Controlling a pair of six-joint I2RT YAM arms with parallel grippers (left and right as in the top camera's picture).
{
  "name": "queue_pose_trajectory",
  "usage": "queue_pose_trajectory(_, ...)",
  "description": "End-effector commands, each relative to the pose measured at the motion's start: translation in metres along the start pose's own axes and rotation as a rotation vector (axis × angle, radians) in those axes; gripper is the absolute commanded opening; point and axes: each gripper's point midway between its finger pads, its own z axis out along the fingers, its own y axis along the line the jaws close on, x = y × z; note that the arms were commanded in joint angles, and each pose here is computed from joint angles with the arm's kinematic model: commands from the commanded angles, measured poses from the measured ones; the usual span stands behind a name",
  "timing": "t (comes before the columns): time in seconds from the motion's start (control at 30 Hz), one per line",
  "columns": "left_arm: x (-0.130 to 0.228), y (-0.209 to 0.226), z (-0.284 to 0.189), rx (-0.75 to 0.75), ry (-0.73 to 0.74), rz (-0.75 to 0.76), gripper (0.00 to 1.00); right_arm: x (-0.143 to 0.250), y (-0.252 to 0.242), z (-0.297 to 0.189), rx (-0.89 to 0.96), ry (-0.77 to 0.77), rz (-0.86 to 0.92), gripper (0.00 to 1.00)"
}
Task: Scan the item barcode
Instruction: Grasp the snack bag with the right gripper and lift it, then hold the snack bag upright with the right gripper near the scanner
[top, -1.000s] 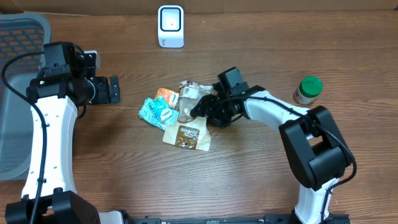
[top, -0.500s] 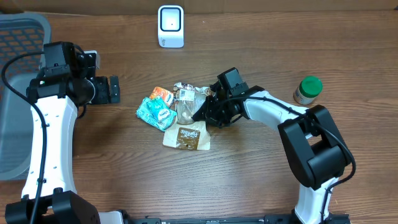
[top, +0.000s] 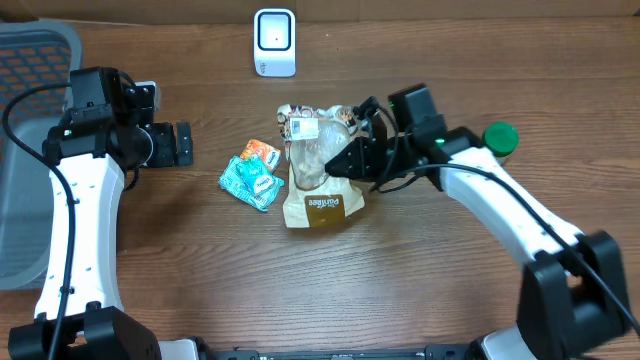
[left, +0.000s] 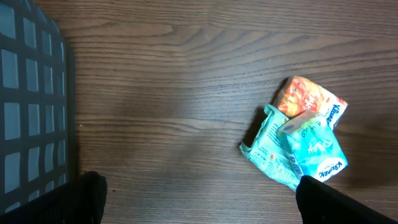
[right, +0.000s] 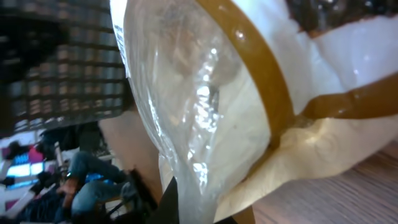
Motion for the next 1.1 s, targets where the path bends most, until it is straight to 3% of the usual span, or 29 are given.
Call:
queue_pose_trajectory(0.0, -0.003, -0.003, -0.002, 0.015, -0.010, 0.028, 1.00, -0.007, 0.038, -0.026, -0.130, -0.029, -0.102, 0.04)
queue_pose_trajectory(0.23, -0.003, -0.003, -0.002, 0.014, -0.010, 0.028, 0.99, -0.010, 0.052, -0.054, -0.260, -0.042, -0.123, 0.04)
queue_pose_trajectory(1.07, -0.003, -0.001, -0.002, 0.011, -0.011, 0.022, 0.99, -0.016, 0.039, -0.060, -0.222, -0.074, -0.138, 0.04)
